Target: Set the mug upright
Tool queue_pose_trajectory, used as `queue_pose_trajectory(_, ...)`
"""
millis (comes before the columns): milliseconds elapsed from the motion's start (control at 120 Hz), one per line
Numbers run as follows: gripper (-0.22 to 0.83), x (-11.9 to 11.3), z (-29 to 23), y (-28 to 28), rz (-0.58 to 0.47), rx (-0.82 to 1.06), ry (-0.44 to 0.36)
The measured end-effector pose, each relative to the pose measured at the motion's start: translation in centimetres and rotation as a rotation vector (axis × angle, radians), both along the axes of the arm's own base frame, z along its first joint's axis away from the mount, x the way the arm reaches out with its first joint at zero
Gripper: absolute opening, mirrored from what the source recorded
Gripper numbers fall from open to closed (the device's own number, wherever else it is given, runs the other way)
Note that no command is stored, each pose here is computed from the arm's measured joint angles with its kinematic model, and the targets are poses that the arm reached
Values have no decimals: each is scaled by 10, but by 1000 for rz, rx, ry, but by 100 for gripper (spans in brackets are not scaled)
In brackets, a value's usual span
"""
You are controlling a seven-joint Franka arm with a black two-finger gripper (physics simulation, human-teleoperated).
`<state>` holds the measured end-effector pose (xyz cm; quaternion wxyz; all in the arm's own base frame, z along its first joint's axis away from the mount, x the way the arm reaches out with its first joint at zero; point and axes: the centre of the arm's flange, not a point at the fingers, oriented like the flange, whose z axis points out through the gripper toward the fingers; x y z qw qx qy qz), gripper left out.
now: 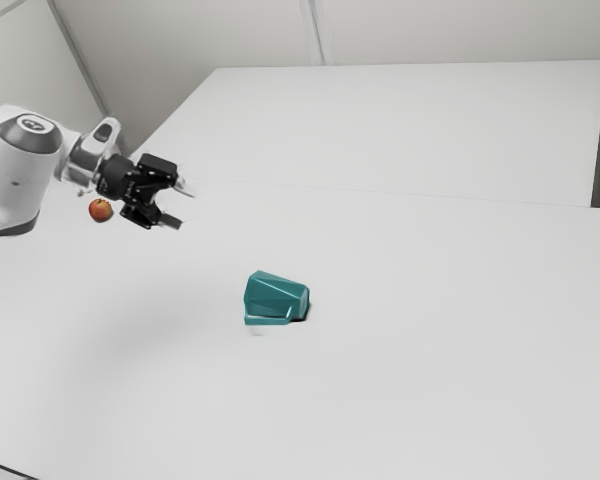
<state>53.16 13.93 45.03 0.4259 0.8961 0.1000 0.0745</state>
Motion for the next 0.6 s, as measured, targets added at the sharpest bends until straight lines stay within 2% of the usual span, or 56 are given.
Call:
queue_pose_trajectory(83, 62, 0, -24, 1, 4, -13, 13)
queue_pose_trajectory(200, 61, 8, -59, -86, -143, -41, 38)
queue_pose_trajectory(250, 61, 5, -70, -106, -175, -47, 43)
queue_pose_trajectory(433, 61, -10, -86, -55, -89, -53, 22)
queue_pose_trajectory(600, 61, -5, -119, -60, -84, -57, 37)
